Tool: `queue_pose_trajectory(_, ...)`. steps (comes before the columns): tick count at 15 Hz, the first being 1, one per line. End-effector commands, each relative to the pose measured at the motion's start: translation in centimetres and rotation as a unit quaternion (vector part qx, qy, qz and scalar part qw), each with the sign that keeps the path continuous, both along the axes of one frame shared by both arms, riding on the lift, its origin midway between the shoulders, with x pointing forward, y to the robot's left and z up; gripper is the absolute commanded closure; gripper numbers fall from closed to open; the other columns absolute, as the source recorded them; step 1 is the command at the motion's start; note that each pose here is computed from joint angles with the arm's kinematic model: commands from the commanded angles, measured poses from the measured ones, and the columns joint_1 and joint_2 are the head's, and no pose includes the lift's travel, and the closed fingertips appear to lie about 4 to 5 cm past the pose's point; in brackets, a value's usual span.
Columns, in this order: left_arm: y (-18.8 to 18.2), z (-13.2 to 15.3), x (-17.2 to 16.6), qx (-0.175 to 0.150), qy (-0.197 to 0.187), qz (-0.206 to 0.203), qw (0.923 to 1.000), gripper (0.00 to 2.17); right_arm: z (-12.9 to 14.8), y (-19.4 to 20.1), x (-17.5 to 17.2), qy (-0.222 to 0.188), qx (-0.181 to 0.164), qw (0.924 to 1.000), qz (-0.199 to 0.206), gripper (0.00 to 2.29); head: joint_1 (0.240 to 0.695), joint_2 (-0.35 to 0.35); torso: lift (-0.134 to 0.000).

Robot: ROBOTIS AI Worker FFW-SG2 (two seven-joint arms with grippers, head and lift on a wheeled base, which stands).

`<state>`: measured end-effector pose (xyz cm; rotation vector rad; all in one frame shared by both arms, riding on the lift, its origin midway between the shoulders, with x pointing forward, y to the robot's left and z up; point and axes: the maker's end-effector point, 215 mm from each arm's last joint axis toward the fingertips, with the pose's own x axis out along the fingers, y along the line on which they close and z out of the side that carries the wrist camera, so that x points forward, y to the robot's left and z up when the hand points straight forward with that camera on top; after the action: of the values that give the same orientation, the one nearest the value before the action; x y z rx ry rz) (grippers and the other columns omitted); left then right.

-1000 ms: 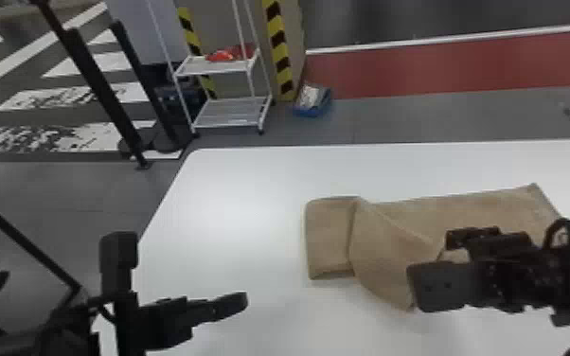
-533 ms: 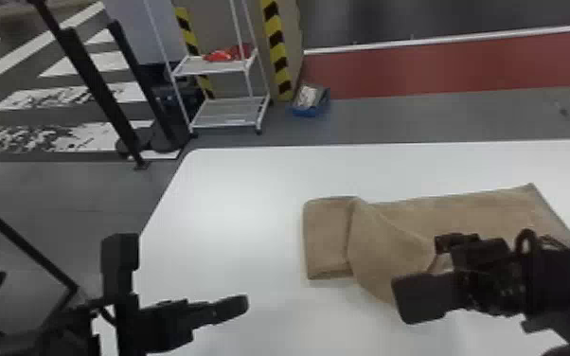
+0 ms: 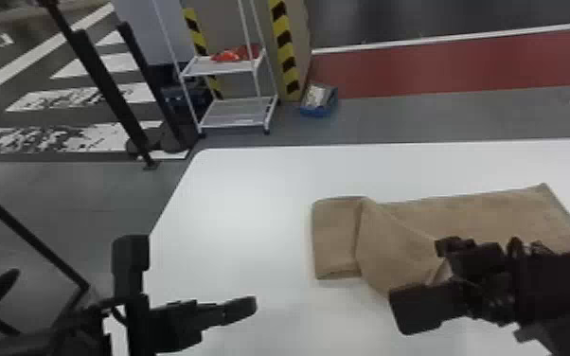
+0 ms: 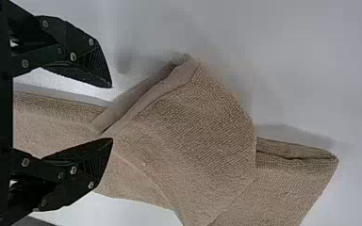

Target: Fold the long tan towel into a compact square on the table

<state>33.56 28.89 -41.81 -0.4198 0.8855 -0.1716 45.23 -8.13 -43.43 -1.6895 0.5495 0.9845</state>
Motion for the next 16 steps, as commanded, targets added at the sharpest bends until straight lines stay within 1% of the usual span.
queue_pose_trajectory(1,-0.2,-0.1,-0.2,-0.003,0.005,0.000,1.0000,0.08,-0.6,0.0,-0.2,0.001,-0.010,0.9999,0.003,0.57,0.695,0.294,-0.125)
queue_pose_trajectory(7,-0.7,-0.4,-0.7,-0.004,0.010,-0.005,0.9999,0.08,-0.7,2.1,-0.6,-0.002,0.003,0.9999,0.011,0.57,0.695,0.303,-0.125)
queue_pose_trajectory(9,-0.7,-0.4,-0.7,-0.005,0.009,-0.005,0.9999,0.08,-1.0,2.3,-0.7,-0.001,-0.002,0.9999,0.011,0.59,0.695,0.313,-0.125)
queue_pose_trajectory(10,-0.7,-0.4,-0.7,-0.006,0.009,-0.006,0.9999,0.08,-1.2,2.4,-0.8,0.002,-0.004,0.9999,0.012,0.71,0.695,0.317,-0.125)
queue_pose_trajectory(11,-0.7,-0.4,-0.7,-0.005,0.009,-0.005,0.9999,0.08,-1.3,2.5,-0.8,0.003,-0.004,0.9999,0.011,0.90,0.695,0.319,-0.125)
queue_pose_trajectory(13,-0.7,-0.4,-0.7,-0.006,0.010,-0.005,0.9999,0.08,-1.2,2.5,-0.8,0.003,-0.003,0.9999,0.011,0.97,0.695,0.321,-0.125)
queue_pose_trajectory(14,-0.7,-0.5,-0.7,-0.007,0.010,-0.006,0.9999,0.09,-1.2,2.4,-0.8,0.002,-0.004,0.9999,0.010,1.17,0.695,0.323,-0.125)
queue_pose_trajectory(15,-0.7,-0.6,-0.8,-0.008,0.011,-0.005,0.9999,0.09,-1.1,2.4,-0.7,0.000,-0.002,1.0000,0.008,1.23,0.695,0.324,-0.125)
queue_pose_trajectory(16,-0.8,-0.6,-0.8,-0.009,0.012,-0.006,0.9999,0.09,-0.8,2.6,-0.5,-0.001,0.004,1.0000,0.005,1.23,0.695,0.324,-0.125)
